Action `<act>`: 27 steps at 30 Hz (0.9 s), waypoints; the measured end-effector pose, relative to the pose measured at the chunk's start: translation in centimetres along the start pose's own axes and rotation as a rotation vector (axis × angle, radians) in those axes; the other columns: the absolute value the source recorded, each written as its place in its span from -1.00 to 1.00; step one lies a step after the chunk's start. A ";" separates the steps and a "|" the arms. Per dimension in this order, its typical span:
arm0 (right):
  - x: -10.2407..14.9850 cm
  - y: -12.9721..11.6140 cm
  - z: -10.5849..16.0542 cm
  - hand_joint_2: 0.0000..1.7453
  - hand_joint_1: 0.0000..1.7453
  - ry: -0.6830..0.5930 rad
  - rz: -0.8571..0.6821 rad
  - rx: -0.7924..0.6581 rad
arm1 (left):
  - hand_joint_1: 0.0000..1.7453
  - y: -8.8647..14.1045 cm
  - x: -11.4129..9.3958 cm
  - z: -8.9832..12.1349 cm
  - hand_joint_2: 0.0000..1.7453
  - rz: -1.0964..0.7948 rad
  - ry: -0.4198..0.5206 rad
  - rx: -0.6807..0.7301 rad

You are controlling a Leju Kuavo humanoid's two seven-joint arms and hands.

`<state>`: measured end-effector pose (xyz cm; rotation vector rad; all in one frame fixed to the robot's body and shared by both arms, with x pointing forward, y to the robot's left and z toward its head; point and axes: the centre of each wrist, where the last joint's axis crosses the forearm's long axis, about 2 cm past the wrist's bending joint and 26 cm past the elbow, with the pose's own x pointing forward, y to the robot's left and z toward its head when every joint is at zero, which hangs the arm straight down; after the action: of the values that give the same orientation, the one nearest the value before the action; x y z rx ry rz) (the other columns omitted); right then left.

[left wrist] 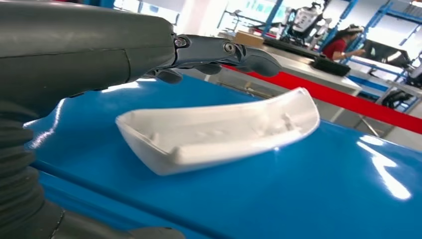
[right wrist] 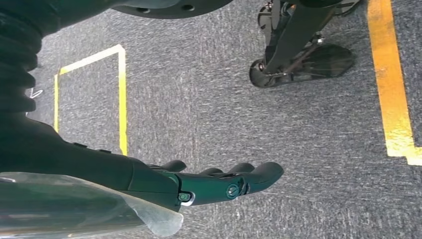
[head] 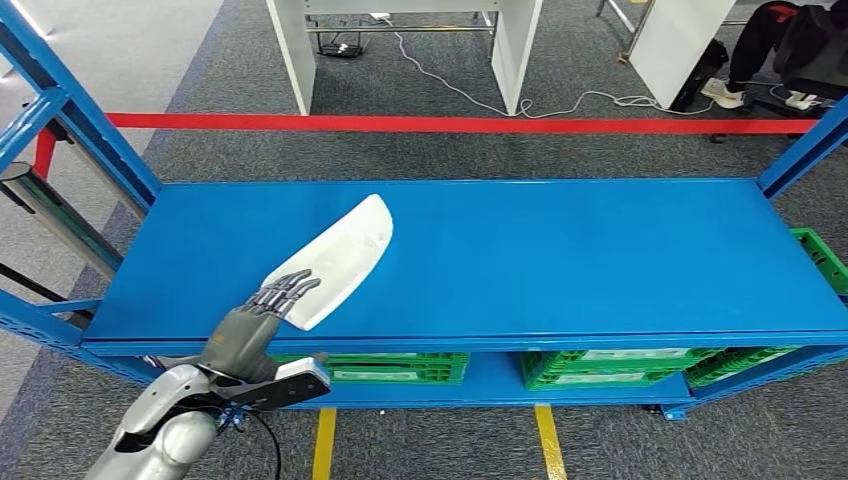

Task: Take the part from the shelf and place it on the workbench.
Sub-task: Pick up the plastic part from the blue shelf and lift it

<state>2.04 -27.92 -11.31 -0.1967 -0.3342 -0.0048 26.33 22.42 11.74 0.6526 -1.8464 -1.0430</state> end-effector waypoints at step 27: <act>0.4 0.0 -0.1 1.00 -1.00 0.012 0.032 0.017 | -1.00 -0.9 2.0 -6.9 1.00 -0.189 0.188 -0.103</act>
<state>2.41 -27.90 -11.28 -0.1852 -0.3187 0.0285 31.56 17.73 13.59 0.8463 -1.5815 -1.1492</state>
